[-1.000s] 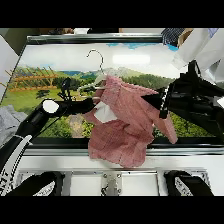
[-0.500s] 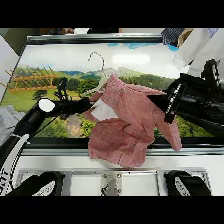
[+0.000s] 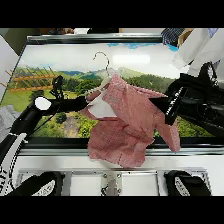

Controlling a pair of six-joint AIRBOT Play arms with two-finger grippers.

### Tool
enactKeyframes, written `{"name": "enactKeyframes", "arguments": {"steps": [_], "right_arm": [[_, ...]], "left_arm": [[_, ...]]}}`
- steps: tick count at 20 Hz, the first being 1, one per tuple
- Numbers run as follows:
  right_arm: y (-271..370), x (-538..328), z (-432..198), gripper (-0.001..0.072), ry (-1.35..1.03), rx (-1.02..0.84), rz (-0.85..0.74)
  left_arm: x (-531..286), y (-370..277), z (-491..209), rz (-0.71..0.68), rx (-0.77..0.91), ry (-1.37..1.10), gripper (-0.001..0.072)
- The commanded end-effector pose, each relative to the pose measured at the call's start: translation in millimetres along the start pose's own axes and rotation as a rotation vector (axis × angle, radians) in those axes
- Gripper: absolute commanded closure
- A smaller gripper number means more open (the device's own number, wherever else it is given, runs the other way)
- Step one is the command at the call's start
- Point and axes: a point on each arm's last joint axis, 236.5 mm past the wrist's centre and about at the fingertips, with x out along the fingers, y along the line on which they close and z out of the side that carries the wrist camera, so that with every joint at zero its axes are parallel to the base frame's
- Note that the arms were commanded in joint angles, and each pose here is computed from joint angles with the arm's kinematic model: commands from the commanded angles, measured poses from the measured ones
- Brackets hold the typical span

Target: Fold the clothes and pants, and hang the long-sleeved shirts on hangers.

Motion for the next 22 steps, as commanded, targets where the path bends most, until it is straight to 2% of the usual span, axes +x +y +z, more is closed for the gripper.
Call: {"name": "enactKeyframes", "arguments": {"steps": [1,7,12,22], "right_arm": [[2.7,-0.7,-12.3,0.0705,0.053,-0.009,0.01],[4.2,-0.8,-13.1,0.0705,0.057,-0.01,0.017],[9.9,-1.1,-16.3,0.0705,0.07,-0.009,0.041],[30.9,-2.5,18.3,0.0705,-0.072,0.06,0.133]], "left_arm": [[-11.3,7.3,17.6,0.076,0.079,-0.026,0.0693],[-37.8,29.7,44.4,0.143,0.07,-0.051,0.0693],[-39.3,30.5,44.8,0.142,0.072,-0.048,0.0693],[-95.5,-76.0,82.6,0.022,0.337,-0.108,0.0692]]}}
